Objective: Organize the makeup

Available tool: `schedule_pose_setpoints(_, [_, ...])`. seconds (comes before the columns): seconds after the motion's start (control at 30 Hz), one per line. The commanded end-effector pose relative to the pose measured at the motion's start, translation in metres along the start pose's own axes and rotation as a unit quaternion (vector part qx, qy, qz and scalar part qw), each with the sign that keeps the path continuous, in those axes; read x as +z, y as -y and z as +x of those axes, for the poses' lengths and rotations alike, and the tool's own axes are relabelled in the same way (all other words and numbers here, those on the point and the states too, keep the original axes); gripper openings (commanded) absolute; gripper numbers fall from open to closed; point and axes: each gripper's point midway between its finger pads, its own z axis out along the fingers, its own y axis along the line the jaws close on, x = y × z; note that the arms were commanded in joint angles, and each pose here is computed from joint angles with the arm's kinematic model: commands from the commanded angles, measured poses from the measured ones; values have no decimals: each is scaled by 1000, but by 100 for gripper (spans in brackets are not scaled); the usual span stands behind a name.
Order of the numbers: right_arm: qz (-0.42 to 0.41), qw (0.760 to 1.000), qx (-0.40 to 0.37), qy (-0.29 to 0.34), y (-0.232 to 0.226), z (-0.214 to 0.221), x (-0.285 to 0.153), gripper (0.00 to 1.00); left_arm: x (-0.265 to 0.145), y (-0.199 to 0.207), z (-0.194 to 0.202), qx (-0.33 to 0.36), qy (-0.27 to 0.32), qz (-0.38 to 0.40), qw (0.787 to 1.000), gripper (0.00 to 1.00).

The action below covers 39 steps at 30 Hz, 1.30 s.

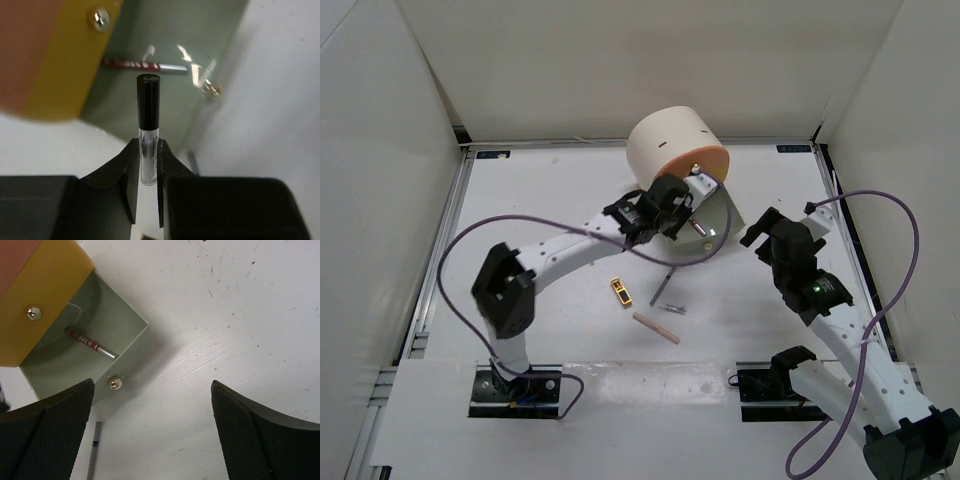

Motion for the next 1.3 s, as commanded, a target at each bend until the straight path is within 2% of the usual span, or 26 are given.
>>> schedule_pose_setpoints(0.0, [27,999,-10,19,10,-13,-5,99,37,-5,-39,63,44,31,997,10])
schedule_pose_setpoints(0.1, [32,999,-11,15,14,-12,-7,99,59,-6,-48,71,38,51,995,13])
schedule_pose_setpoints(0.13, [36,999,-12,13,16,-10,-8,99,63,-6,-46,71,31,53,996,18])
schedule_pose_setpoints(0.27, [36,999,-22,17,18,-13,-11,99,66,2,-46,71,25,75,994,59])
schedule_pose_setpoints(0.43, [-38,995,-90,-1,-5,-11,-16,99,42,3,-54,60,48,76,994,83])
schedule_pose_setpoints(0.47, [-50,993,-103,1,-9,-13,-16,99,27,-2,-66,58,69,74,993,98])
schedule_pose_setpoints(0.53, [-127,981,-145,-23,-31,-2,-22,99,18,-1,-59,50,73,76,993,98])
schedule_pose_setpoints(0.57, [-160,973,-162,-27,-43,1,-24,99,0,-3,-69,45,88,75,992,98])
schedule_pose_setpoints(0.6, [-240,946,-211,-57,-63,18,-35,99,-9,-5,-67,39,88,75,993,98])
schedule_pose_setpoints(0.63, [-275,929,-235,-73,-72,27,-41,99,-13,-1,-51,24,72,81,994,98])
schedule_pose_setpoints(0.67, [-308,913,-247,-98,-81,41,-47,99,-41,-4,-59,14,93,81,992,98])
schedule_pose_setpoints(0.77, [-424,836,-304,-169,-114,99,-74,99,-82,-8,-21,-52,84,71,993,98])
schedule_pose_setpoints(0.83, [-467,786,-356,-190,-126,135,-84,98,-101,-20,3,-116,72,28,990,98])
schedule_pose_setpoints(0.87, [-494,756,-379,-204,-135,158,-103,99,-122,-24,28,-139,57,10,989,98])
schedule_pose_setpoints(0.9, [-492,730,-421,-219,-133,180,-99,99,-131,-28,40,-165,50,-8,985,98])
schedule_pose_setpoints(0.93, [-502,702,-455,-219,-136,191,-102,98,-151,-37,44,-216,63,-31,974,98])
schedule_pose_setpoints(0.97, [-507,677,-483,-227,-137,209,-111,96,-157,-37,72,-233,30,-47,971,98])
schedule_pose_setpoints(1.0, [-497,657,-507,-254,-131,230,-105,94,-163,-39,83,-254,21,-58,965,98])
schedule_pose_setpoints(1.03, [-504,637,-526,-255,-135,240,-109,91,-175,-42,87,-291,32,-70,954,98])
schedule_pose_setpoints(1.07, [-489,629,-540,-271,-130,255,-101,87,-177,-41,108,-302,7,-81,950,98])
schedule_pose_setpoints(1.1, [-490,623,-546,-270,-133,259,-99,85,-182,-40,113,-314,9,-81,946,98])
schedule_pose_setpoints(1.23, [-479,621,-560,-267,-135,277,-90,80,-184,-33,128,-353,0,-77,932,98])
schedule_pose_setpoints(1.27, [-479,621,-560,-267,-133,280,-89,68,-184,-33,133,-354,-8,-79,932,98])
